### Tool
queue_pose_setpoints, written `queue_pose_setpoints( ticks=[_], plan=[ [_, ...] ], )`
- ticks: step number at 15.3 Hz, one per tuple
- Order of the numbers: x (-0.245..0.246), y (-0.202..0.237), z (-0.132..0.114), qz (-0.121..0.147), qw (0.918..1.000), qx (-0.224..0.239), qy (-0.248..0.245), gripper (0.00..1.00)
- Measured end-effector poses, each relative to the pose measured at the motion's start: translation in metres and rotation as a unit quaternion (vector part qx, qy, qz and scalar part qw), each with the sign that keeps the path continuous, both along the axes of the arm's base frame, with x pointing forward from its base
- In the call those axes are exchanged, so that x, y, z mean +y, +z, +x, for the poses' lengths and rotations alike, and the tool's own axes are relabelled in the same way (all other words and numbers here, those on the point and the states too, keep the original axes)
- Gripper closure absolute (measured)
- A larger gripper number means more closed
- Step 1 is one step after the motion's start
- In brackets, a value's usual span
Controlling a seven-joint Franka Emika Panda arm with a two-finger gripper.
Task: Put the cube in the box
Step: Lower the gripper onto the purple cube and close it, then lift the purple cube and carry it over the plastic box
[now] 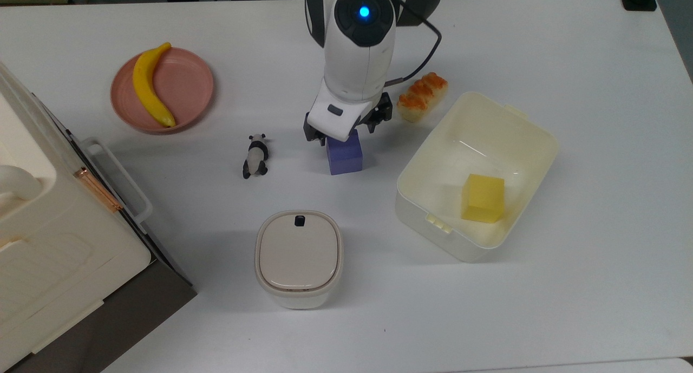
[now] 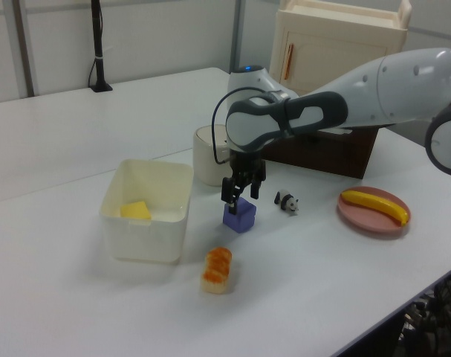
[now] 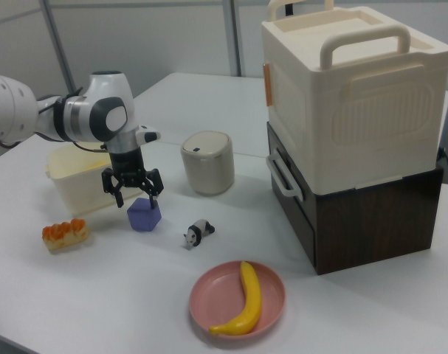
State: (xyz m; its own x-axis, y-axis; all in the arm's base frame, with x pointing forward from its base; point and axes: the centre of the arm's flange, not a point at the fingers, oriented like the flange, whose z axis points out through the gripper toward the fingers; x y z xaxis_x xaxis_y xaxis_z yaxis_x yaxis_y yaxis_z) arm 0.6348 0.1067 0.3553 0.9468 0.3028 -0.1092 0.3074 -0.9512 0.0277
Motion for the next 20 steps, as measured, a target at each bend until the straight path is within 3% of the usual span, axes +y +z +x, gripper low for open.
queue_pose_setpoints(
  ticks=[4, 8, 9, 12, 15, 20],
  plan=[
    [-0.003, -0.014, 0.003, -0.013, 0.9999, 0.003, 0.007, 0.01],
    [0.000, -0.021, 0.004, -0.019, 0.9997, 0.004, 0.014, 0.42],
    [0.002, -0.019, 0.004, -0.019, 0.9997, 0.001, 0.015, 0.45],
    [0.006, -0.009, 0.008, -0.017, 0.9996, -0.008, 0.018, 0.46],
    [0.004, 0.031, 0.012, -0.015, 0.9991, -0.032, 0.022, 0.46],
    [0.013, 0.128, 0.022, 0.037, 0.9952, -0.091, 0.007, 0.46]
  ],
)
